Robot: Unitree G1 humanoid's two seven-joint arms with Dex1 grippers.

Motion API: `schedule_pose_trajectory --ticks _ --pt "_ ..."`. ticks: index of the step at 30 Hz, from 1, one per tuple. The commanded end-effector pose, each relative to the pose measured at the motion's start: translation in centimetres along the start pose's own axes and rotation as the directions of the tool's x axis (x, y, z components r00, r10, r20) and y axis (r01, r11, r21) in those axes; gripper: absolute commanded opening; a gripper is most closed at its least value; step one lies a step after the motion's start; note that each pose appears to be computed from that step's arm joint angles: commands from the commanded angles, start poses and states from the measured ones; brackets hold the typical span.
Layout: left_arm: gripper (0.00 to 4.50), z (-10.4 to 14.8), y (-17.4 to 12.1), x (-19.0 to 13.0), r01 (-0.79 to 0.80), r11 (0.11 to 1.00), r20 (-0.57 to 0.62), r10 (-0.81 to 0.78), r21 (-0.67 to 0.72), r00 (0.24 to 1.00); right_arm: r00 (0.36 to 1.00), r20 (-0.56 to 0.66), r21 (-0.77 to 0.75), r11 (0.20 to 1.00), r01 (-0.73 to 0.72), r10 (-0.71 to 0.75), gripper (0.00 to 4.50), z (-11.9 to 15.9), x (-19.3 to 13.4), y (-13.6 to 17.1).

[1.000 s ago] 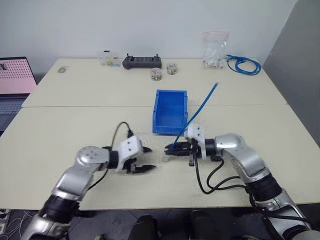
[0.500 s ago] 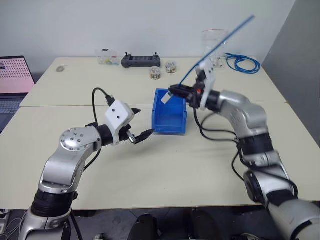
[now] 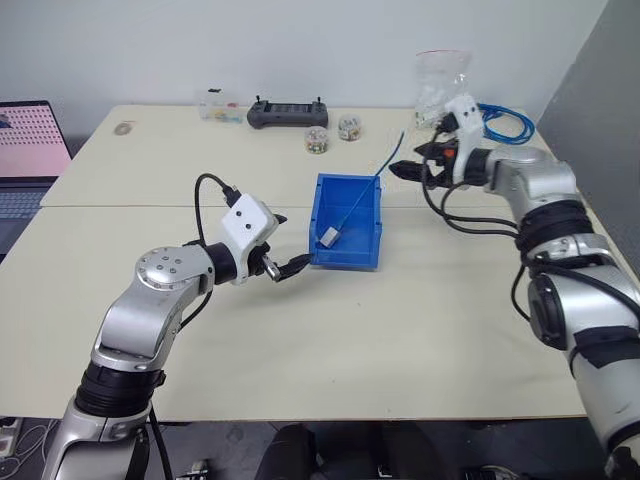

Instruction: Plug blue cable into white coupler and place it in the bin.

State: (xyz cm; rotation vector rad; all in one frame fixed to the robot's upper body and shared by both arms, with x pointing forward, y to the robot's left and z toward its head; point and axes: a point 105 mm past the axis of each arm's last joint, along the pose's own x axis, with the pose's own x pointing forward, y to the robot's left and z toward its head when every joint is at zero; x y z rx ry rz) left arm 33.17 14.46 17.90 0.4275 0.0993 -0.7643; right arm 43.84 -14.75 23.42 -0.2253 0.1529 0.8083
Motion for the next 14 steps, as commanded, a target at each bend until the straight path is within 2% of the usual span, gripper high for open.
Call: schedule_pose_trajectory --ticks 1,5,8,14 --pt "4.5 1.0 2.1 -1.3 -0.091 0.996 0.023 0.091 -0.002 0.996 0.991 0.029 -0.099 0.986 -0.13 0.133 4.46 0.6 -2.6 2.6" --pt "4.5 -0.5 3.4 -3.1 -0.157 0.987 -0.015 0.157 -0.014 0.987 0.969 0.092 -0.113 0.969 -0.219 0.23 4.46 -0.7 -6.2 6.6" --pt "4.5 -1.1 3.8 -4.5 -0.151 0.987 -0.011 0.15 -0.058 0.989 0.962 0.062 -0.072 0.963 -0.261 0.265 4.46 -2.8 -7.7 9.1" --pt "4.5 -1.9 3.9 -4.9 -0.113 0.989 -0.01 0.113 -0.092 0.994 0.969 0.021 -0.07 0.968 -0.243 0.245 4.46 -3.8 -7.7 9.8"
